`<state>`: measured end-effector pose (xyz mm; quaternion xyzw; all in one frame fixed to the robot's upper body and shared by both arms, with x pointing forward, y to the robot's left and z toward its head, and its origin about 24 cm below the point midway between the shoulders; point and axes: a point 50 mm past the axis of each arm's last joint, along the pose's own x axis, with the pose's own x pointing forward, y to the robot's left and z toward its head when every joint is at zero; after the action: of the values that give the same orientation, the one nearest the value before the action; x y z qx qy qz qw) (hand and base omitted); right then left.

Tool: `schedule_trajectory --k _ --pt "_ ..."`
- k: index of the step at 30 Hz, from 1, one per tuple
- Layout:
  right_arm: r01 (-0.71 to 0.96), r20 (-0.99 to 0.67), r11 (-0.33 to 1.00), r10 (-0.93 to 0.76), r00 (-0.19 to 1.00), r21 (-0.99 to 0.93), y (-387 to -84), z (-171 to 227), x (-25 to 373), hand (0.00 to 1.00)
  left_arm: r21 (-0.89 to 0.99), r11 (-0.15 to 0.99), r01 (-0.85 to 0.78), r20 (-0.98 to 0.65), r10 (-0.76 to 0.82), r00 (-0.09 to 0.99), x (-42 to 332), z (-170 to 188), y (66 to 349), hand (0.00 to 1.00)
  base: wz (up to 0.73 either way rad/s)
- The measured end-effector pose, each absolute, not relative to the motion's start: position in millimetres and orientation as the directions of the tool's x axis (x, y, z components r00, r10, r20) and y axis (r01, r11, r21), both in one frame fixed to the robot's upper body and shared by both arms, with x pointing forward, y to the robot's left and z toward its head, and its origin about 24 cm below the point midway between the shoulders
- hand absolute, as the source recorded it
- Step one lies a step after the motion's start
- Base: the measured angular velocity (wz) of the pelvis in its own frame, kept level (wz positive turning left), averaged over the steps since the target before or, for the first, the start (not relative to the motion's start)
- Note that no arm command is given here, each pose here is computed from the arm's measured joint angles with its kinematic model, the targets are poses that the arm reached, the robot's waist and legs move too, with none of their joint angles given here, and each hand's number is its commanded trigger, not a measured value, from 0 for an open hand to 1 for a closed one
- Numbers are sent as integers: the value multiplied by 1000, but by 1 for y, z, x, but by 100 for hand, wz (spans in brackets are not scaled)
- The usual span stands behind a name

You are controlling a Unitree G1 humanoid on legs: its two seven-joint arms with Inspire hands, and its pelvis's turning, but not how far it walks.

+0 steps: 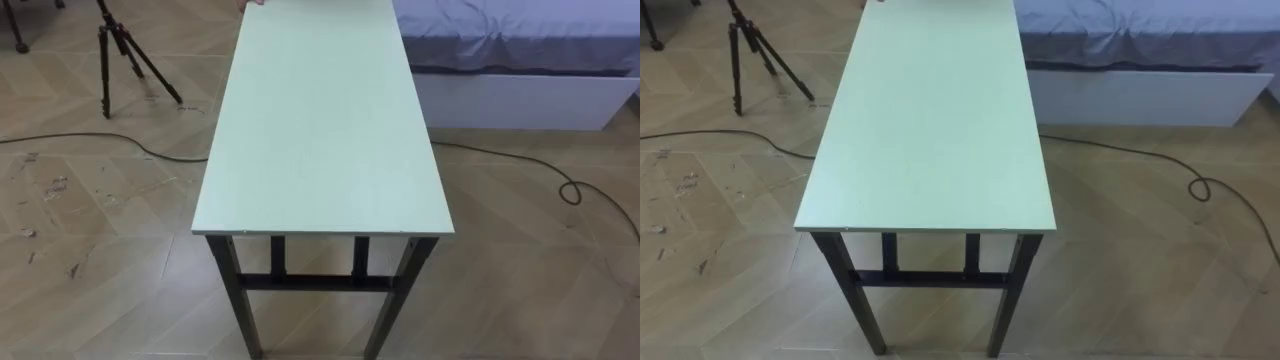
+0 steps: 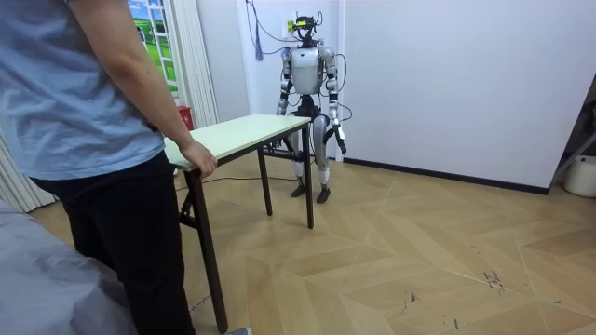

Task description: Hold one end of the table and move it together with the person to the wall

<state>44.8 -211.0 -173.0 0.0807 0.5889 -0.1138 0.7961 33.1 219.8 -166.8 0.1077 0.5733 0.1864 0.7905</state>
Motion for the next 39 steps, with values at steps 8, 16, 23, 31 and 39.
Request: schedule_trajectory --k 8,16,23,31,39 --pt "271 -957 962 -71 282 9 -210 -173 46 0 390 905 -170 -861 424 281 36 -166 221 0 0" --pt "272 -954 962 -51 297 33 -211 -172 50 0 269 935 -229 -890 332 311 51 -167 217 0 -4" --pt "318 -934 941 -6 358 116 -218 -169 61 0 20 908 -417 -916 184 356 62 -167 211 0 -2" --pt "506 -855 776 81 513 377 -219 -162 66 0 -307 691 -654 -874 67 481 70 -162 214 0 -1" --pt "492 -784 699 159 600 519 -210 -156 79 0 -509 528 -680 -810 -28 585 81 -157 199 0 0"
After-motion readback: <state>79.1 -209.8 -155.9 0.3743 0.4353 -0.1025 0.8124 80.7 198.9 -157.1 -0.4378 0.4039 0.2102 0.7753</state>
